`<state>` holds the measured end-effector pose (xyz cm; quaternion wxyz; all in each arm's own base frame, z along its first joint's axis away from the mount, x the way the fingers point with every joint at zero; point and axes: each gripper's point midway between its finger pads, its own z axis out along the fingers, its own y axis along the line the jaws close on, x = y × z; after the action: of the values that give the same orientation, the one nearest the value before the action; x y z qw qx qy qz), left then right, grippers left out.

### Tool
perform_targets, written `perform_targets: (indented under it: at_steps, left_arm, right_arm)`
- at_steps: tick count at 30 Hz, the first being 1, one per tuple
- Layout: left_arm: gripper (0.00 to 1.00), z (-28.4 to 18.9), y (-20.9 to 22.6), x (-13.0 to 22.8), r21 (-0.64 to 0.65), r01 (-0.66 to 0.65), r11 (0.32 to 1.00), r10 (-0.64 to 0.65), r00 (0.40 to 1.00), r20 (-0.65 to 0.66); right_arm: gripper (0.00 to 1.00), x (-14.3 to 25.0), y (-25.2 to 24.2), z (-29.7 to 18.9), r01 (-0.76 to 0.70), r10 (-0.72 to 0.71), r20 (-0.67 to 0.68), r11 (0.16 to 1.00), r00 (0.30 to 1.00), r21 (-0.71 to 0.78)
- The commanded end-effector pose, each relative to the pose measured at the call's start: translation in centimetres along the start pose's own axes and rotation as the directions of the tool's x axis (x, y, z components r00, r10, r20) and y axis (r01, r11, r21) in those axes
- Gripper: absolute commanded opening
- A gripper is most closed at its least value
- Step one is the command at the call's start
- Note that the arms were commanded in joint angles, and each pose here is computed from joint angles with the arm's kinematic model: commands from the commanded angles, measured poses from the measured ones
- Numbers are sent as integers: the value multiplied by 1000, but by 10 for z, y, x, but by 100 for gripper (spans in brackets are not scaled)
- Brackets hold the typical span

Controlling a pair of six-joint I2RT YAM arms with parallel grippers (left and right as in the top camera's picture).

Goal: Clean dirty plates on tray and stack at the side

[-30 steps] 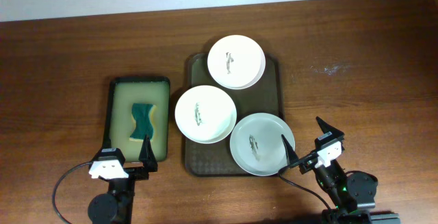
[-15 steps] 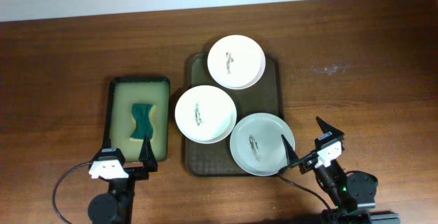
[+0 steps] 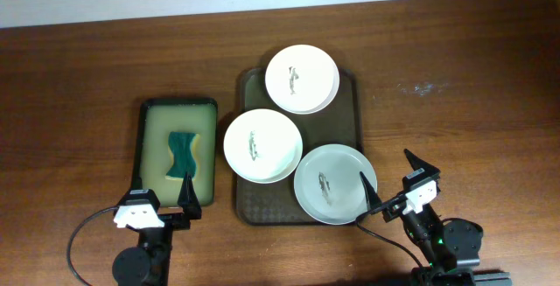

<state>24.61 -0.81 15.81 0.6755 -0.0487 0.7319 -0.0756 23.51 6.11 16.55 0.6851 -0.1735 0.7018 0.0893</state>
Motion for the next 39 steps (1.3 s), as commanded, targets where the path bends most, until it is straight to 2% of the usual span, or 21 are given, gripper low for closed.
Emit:
perform_targets:
  at_steps: [1, 13, 16, 20, 21, 22, 23, 25, 27, 30, 31, 32, 33, 35, 37, 38, 39]
  left_arm:
    - [100, 0, 3, 1, -15, -12, 1000, 12, 1000, 1]
    - [99, 0, 3, 1, -15, -12, 1000, 12, 1000, 1]
    - [100, -1, 16, -2, -92, -23, 995, 24, 1000, 13]
    - [99, -1, 17, -5, -99, -22, 995, 25, 999, 25]
    - [99, -1, 13, -11, -74, -21, 997, 25, 999, 49]
    - [99, -1, -7, -17, 35, -28, 999, 26, 997, 72]
    - [99, -2, -14, -20, 77, -33, 997, 27, 996, 83]
    - [99, -7, -21, -48, 95, -42, 995, 28, 989, 144]
    - [99, -9, -26, -75, 87, -35, 996, 28, 996, 85]
    - [99, 16, -42, -106, 120, -36, 992, 59, 981, -186]
    - [99, 34, -48, -111, 127, -4, 992, 49, 936, -349]
    - [99, 45, -47, -111, 104, 16, 995, 34, 884, -465]
    - [99, 61, -45, -104, 73, 35, 997, 15, 805, -593]
    - [99, 74, -49, -86, 71, 81, 994, -9, 718, -696]
    - [100, 77, -37, -38, 9, 81, 997, -40, 575, -817]
    - [98, 76, -24, -9, -42, 49, 998, -61, 479, -876]
    - [89, 82, -9, 27, -89, -2, 996, -82, 377, -923]
  right_arm:
    - [98, 3, 1, 0, -3, 3, -6, 1000, 1000, -4]
    - [98, 3, 1, 0, -3, 3, -6, 1000, 1000, -4]
    - [98, 2, 1, 0, 0, 0, -1, 1000, 1000, -1]
    - [98, 0, -1, 0, 3, -3, 7, 1000, 1000, 10]
    - [98, -1, 5, 0, 3, -2, 12, 1000, 1000, -28]
    - [98, -1, 10, 0, -24, 24, 13, 998, 1000, -58]
    - [98, -6, 10, 0, -83, 84, 20, 995, 996, -60]
    - [98, -43, 11, -9, -67, 72, 59, 995, 996, -71]
    - [98, -90, 9, -19, -86, 87, 21, 994, 996, -74]
    - [98, -124, 0, -9, -220, 195, -259, 973, 946, -68]
    - [98, -131, -4, 1, -281, 239, -384, 958, 892, -56]
    - [98, -134, -7, 10, -312, 259, -445, 949, 857, -47]
    - [98, -133, -8, 25, -381, 306, -514, 924, 801, -43]
    - [98, -119, 4, 42, -513, 375, -598, 855, 708, -71]
    - [97, -92, 11, 48, -586, 399, -694, 809, 600, -41]
    - [88, -73, 14, 45, -617, 411, -751, 787, 517, 6]
    - [80, -56, 15, 38, -622, 419, -795, 780, 439, 67]
